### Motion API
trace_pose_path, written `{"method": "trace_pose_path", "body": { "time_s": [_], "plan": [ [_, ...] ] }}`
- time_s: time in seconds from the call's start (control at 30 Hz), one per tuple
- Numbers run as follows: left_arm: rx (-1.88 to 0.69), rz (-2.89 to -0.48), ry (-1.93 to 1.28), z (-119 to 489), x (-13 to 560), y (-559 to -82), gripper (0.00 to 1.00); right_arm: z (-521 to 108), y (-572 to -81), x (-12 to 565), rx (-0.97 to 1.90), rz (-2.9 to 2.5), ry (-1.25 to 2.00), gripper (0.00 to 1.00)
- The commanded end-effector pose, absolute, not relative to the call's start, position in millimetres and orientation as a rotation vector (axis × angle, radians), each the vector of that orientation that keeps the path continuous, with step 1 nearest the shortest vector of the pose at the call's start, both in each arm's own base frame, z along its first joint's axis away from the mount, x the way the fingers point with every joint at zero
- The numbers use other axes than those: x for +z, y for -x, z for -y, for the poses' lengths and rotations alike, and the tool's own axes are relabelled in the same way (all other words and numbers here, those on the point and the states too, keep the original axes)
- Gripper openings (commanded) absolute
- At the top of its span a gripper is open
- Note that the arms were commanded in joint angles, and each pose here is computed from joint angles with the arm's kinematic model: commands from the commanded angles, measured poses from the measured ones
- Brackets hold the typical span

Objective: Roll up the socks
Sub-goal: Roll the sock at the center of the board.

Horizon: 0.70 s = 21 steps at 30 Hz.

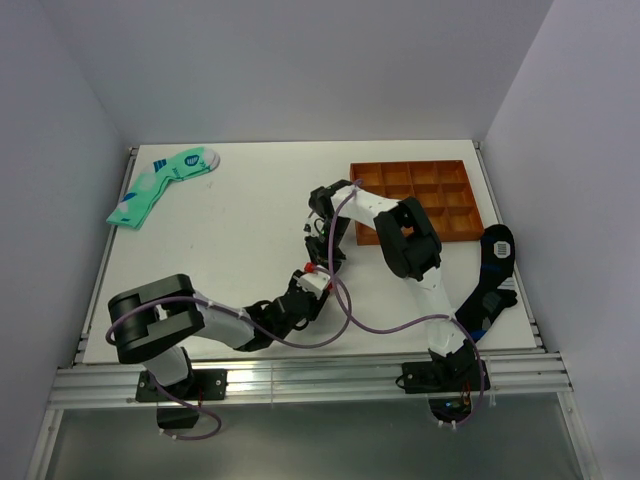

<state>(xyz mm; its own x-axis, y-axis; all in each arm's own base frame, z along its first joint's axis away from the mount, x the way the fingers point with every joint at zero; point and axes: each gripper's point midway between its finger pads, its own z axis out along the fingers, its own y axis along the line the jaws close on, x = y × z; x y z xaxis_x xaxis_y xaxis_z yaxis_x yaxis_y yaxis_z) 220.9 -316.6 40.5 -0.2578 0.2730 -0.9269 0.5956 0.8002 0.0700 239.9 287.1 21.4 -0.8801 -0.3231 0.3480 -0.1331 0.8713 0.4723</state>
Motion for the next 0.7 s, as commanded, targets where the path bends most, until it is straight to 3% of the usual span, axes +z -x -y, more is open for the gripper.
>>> {"method": "trace_pose_path", "body": {
  "time_s": [0.0, 0.43, 0.67],
  "plan": [
    [-0.322, -1.867, -0.71, 321, 30, -219, 0.52, -265, -251, -6, -0.444, 2.707, -0.399, 0.0],
    [-0.286, -1.919, -0.72, 316, 14, -216, 0.36, -267, -253, -10, -0.476, 2.717, -0.414, 0.0],
    [-0.273, -1.958, -0.746, 317, 2, -213, 0.15, -270, -260, -5, -0.506, 2.747, -0.425, 0.0]
  ]
}}
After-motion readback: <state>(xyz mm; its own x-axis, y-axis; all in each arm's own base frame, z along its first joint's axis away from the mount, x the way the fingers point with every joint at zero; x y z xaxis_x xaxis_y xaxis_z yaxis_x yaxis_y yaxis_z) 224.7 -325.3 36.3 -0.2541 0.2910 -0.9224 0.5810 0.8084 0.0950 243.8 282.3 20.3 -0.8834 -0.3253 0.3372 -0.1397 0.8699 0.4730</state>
